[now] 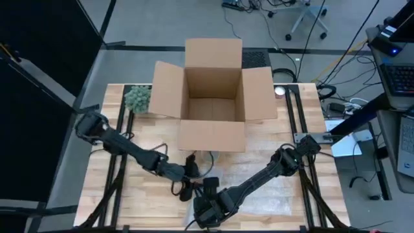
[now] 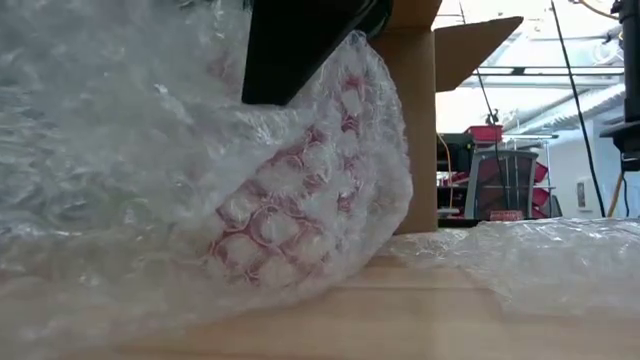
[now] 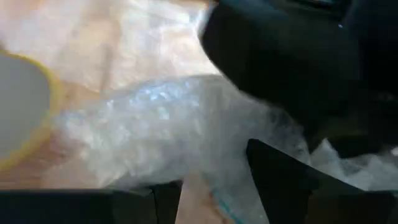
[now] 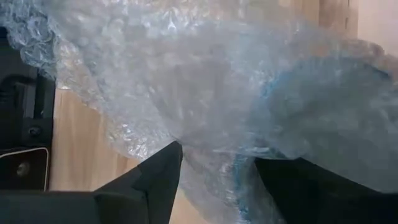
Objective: Wrap mug
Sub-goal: Wrap the red patterned mug with bubble wrap
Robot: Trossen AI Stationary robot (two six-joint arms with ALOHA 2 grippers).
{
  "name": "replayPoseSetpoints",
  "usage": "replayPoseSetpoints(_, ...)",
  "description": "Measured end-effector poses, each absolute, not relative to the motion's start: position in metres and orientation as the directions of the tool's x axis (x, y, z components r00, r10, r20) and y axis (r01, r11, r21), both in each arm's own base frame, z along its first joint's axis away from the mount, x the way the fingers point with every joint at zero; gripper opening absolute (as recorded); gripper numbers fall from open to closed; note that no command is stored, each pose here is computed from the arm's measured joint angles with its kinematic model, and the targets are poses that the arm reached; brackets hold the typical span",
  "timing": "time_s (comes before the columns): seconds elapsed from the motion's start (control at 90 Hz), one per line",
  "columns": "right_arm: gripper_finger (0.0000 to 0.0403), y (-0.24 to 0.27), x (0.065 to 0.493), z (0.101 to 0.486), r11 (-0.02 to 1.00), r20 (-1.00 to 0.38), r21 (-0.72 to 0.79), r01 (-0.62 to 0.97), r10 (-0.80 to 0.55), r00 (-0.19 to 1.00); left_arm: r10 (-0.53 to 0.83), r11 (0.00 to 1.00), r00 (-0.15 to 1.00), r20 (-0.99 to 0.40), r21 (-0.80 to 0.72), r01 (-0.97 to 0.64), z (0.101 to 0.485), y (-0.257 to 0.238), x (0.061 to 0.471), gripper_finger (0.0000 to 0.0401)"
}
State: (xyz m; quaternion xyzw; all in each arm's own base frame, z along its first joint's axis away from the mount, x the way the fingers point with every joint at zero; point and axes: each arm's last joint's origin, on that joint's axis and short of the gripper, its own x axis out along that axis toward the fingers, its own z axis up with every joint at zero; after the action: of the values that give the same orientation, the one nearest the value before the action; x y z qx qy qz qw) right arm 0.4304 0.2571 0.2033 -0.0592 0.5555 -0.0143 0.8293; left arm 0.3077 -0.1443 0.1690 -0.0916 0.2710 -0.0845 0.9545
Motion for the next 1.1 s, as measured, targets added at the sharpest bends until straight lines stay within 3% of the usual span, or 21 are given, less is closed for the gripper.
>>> replayPoseSetpoints(0.311,0.0196,0.258,0.424,0.214,0.993,-0.922,-0.104,-0.052,-0.077,0.379,-0.198,0.969,0.819,-0.539,-0.233,0.080,0.145,-0.148,0.316,0.0167)
replayPoseSetpoints(0.733,0.0196,0.245,0.390,0.289,0.995,-0.892,-0.104,-0.009,-0.089,0.443,-0.198,0.970,0.826,-0.528,-0.227,0.088,0.146,-0.148,0.315,0.0167)
replayPoseSetpoints(0.911,0.0196,0.244,0.404,0.273,0.987,-0.866,-0.160,0.018,-0.150,0.476,-0.200,0.969,0.829,-0.522,-0.229,0.090,0.146,-0.148,0.315,0.0167)
replayPoseSetpoints(1.1,0.0196,0.254,0.414,0.238,0.983,-0.895,-0.180,-0.023,-0.154,0.419,-0.214,0.966,0.830,-0.514,-0.238,0.102,0.147,-0.149,0.316,0.0167)
